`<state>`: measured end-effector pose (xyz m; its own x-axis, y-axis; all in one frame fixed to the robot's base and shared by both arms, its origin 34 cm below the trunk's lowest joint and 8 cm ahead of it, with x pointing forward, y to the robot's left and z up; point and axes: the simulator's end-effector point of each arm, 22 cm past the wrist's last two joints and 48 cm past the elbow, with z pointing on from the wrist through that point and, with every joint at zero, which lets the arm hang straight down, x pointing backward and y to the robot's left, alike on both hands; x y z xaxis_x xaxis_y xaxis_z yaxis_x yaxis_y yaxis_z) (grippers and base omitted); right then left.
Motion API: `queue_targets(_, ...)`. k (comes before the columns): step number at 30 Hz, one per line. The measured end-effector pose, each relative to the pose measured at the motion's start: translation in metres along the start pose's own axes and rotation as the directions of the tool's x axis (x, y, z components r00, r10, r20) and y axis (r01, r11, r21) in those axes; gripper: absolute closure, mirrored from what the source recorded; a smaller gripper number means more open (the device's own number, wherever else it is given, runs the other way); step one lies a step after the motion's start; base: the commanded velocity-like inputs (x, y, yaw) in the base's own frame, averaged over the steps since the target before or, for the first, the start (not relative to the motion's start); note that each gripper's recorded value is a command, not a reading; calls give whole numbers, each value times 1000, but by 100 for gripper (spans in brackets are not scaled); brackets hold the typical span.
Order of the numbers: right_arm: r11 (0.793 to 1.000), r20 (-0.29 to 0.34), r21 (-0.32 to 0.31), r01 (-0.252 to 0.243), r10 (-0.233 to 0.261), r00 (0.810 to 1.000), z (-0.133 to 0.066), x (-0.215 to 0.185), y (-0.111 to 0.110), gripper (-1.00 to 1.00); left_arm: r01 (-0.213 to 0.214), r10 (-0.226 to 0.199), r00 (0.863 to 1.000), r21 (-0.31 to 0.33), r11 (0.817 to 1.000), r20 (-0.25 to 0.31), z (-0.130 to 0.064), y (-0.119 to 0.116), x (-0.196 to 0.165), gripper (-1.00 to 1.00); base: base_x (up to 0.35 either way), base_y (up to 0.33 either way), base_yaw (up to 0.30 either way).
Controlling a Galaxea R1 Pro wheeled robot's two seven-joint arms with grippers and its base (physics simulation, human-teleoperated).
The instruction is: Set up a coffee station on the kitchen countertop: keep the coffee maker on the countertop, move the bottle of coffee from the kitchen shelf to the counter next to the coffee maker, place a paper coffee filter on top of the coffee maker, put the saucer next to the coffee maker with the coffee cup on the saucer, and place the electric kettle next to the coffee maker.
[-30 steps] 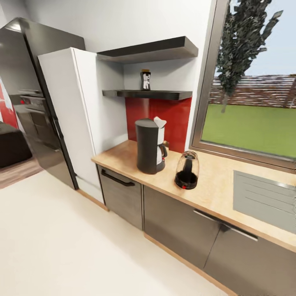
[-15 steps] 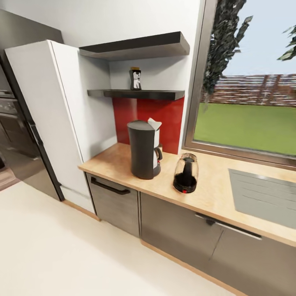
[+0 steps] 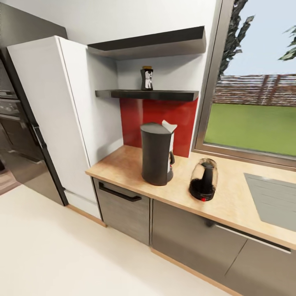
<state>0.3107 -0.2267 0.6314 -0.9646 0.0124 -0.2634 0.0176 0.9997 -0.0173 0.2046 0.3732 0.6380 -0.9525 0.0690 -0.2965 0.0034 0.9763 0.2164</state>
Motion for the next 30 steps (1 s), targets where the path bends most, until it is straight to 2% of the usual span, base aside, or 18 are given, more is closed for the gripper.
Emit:
queue_targets(7,1000,0,3,0,0,1000,0,0,-1,-100,0,0,1000,1,1000,0,0,0,0,-100,188,291,0)
queue_targets(11,1000,1,15,0,0,1000,1,0,-11,-100,0,0,1000,1,1000,0,0,0,0,-100,195,290,-70)
queue_targets(16,1000,1,26,1,-1,1000,1,-1,-21,-100,0,0,1000,1,1000,0,0,0,0,-100,196,290,-214)
queue_targets(30,1000,1,28,2,-2,1000,1,-1,-23,-100,0,0,1000,1,1000,0,0,-1,0,-100,173,298,-258)
